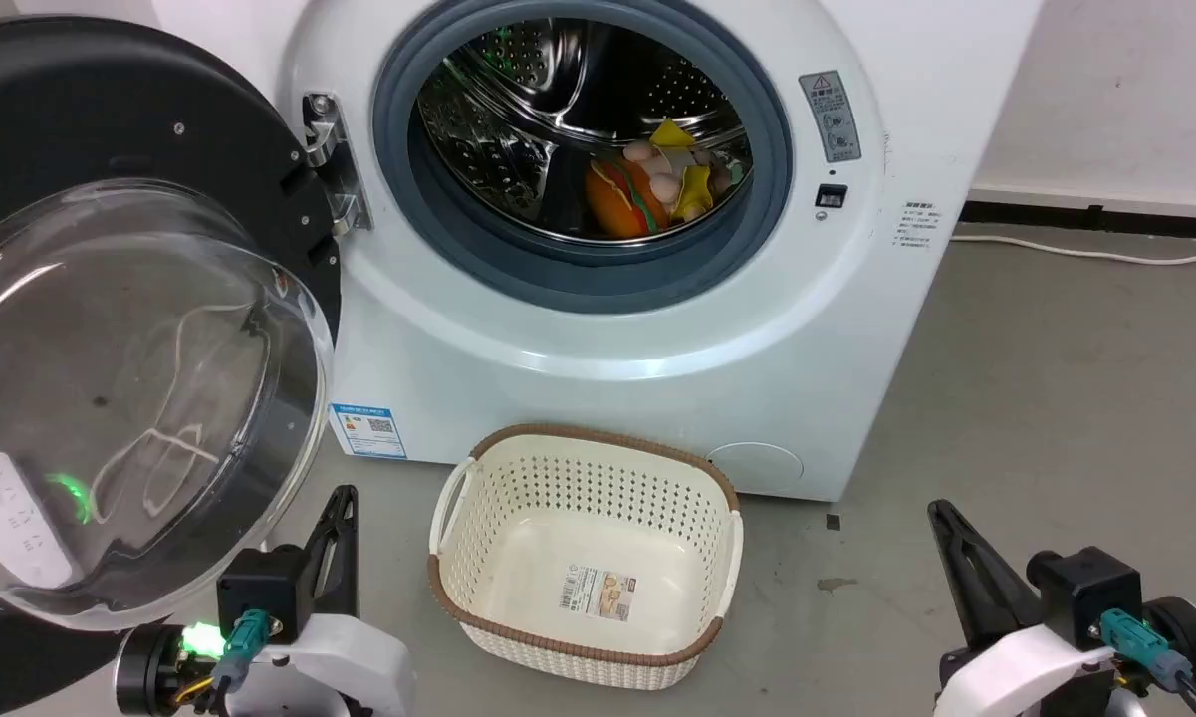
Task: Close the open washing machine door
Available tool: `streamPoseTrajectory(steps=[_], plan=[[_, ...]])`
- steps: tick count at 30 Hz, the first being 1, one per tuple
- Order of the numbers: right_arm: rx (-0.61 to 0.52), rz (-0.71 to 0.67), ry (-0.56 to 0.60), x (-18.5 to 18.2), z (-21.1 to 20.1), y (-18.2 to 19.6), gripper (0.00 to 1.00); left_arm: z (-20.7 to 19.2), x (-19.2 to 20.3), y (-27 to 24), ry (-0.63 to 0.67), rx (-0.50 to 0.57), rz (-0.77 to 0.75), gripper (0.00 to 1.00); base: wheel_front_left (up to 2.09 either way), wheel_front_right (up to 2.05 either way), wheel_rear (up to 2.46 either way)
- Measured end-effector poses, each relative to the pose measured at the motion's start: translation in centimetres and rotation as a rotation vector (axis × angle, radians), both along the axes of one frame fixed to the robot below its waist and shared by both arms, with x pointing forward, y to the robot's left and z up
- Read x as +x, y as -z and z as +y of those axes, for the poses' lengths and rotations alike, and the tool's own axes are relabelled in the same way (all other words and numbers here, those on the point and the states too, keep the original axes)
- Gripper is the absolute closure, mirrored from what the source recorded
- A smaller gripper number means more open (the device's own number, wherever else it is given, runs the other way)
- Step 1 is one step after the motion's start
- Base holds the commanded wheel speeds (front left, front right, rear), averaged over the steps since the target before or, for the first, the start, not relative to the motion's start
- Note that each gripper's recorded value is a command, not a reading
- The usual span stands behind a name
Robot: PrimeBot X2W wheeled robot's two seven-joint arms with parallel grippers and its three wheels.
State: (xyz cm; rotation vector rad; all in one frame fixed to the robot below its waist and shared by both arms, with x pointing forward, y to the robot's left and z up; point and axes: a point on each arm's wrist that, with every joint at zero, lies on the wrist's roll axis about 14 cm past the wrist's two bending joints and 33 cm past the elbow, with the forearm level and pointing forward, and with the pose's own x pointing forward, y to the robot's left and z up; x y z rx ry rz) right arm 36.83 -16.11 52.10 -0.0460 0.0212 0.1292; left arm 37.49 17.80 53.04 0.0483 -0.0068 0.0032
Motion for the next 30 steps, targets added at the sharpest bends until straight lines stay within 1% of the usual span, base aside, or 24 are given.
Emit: streamPoseTrajectory(steps=[30], plan=[[0.000, 0.000, 0.000, 0.00, -0.01, 0.00, 1.00, -0.02, 0.00, 0.01, 0.001, 0.000, 0.000, 1.00, 0.00, 0.00, 0.00]])
